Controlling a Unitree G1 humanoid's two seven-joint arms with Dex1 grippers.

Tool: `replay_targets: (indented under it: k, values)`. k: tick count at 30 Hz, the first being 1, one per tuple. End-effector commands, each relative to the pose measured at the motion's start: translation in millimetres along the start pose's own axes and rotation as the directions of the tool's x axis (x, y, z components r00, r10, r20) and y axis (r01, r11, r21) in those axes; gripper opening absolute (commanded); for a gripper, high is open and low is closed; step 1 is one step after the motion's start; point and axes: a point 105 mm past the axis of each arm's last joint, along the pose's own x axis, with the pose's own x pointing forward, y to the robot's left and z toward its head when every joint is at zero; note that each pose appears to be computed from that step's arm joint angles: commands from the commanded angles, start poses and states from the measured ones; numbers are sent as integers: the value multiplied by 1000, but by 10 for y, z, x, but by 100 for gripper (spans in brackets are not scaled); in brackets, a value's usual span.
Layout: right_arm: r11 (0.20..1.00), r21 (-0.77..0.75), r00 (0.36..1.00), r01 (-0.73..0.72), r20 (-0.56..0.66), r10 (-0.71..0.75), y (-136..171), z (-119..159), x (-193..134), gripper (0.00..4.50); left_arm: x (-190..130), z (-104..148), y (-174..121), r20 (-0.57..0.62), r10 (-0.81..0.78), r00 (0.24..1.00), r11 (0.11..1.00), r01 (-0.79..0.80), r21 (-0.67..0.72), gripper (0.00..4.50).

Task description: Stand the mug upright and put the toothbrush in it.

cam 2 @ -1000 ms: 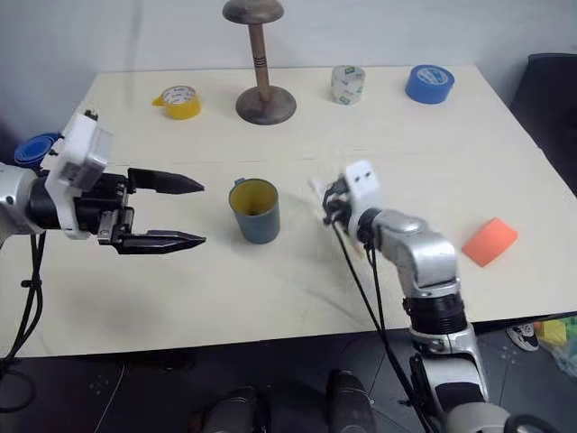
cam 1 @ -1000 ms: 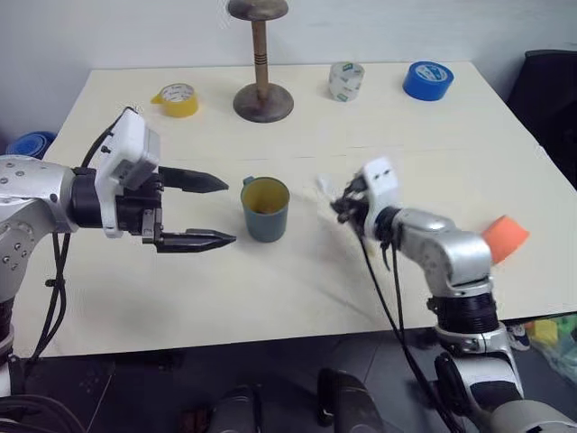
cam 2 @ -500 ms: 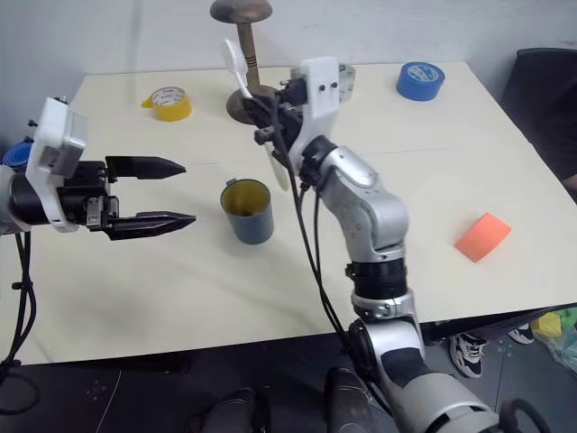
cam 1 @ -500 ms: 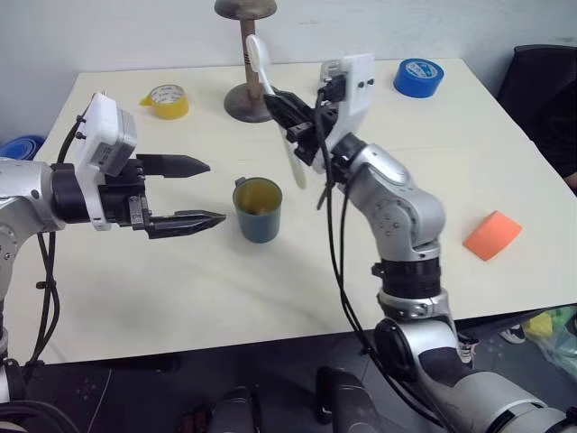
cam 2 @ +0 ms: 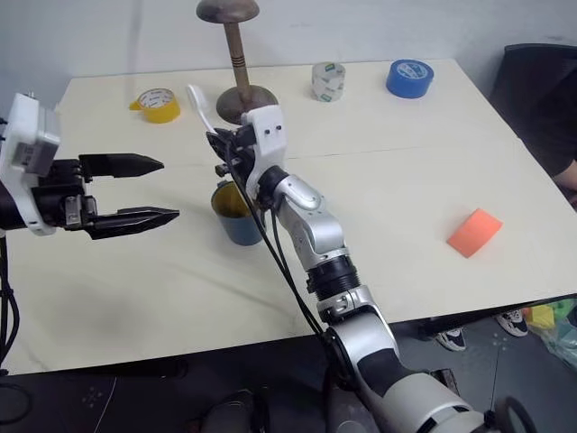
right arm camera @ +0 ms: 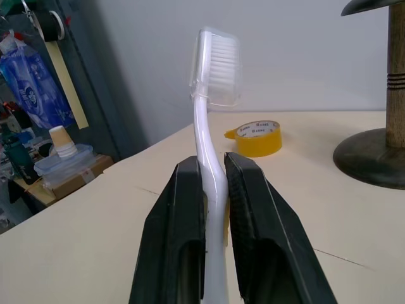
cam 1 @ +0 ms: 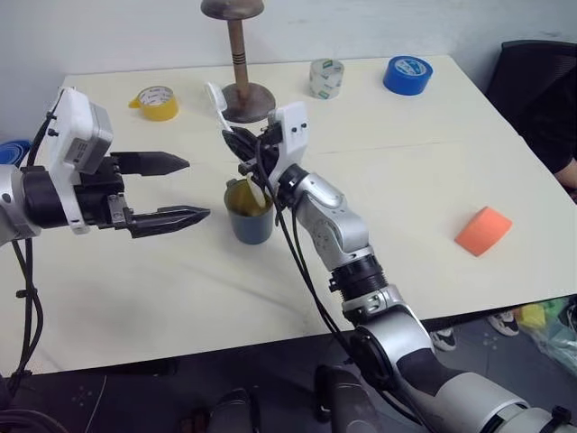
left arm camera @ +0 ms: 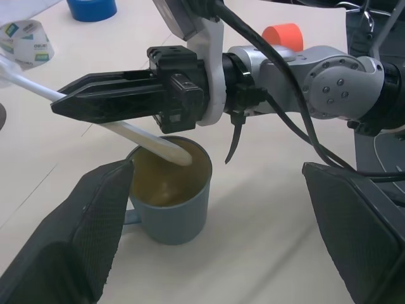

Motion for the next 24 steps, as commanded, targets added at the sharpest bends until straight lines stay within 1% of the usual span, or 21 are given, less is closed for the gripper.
replay_targets:
  k: [1,5,6,7,8,12,14,16,18,20,21,22,24]
  values:
    - [999,-15,996,-42,80,43,131,187,68,148,-47,126,-36,6,13,1000,998,-13,60,450]
    - [999,-23,994,-45,100,47,110,303,-50,279,-38,105,8,5,12,1000,998,-12,55,450]
    - [999,-24,994,-48,101,50,111,332,-85,323,-31,94,16,4,11,1000,998,-11,55,450]
    - [998,-39,993,-56,97,60,118,372,-143,347,-17,85,22,7,6,1000,999,-7,53,450]
    - [997,-49,993,-63,92,67,128,397,-185,347,-9,78,26,8,3,1000,999,-4,53,450]
    - [989,-121,993,-83,68,91,70,683,-508,347,49,35,53,19,-11,1000,999,11,43,450]
    - [982,-152,993,-112,21,117,23,838,-697,347,58,-11,85,20,-12,1000,999,12,33,450]
    - [973,-144,981,-182,-93,170,-45,955,-1002,347,50,-62,138,21,-4,1000,1000,3,25,450]
    - [960,-124,954,-251,-198,223,-53,1008,-1261,347,35,-92,177,22,5,1000,1000,-6,23,450]
    - [926,-108,878,-362,-373,300,-59,1019,-1699,347,-1,-127,216,22,15,1000,1000,-16,22,450]
    - [918,-78,833,-389,-455,315,-75,1014,-1893,347,-22,-137,232,21,18,1000,1000,-19,21,450]
    - [916,-44,796,-399,-513,322,-89,1017,-2038,347,-41,-144,242,21,21,1000,1000,-22,22,450]
    - [918,-22,756,-397,-574,313,-156,1054,-2235,347,-88,-144,254,19,23,1000,999,-23,22,450]
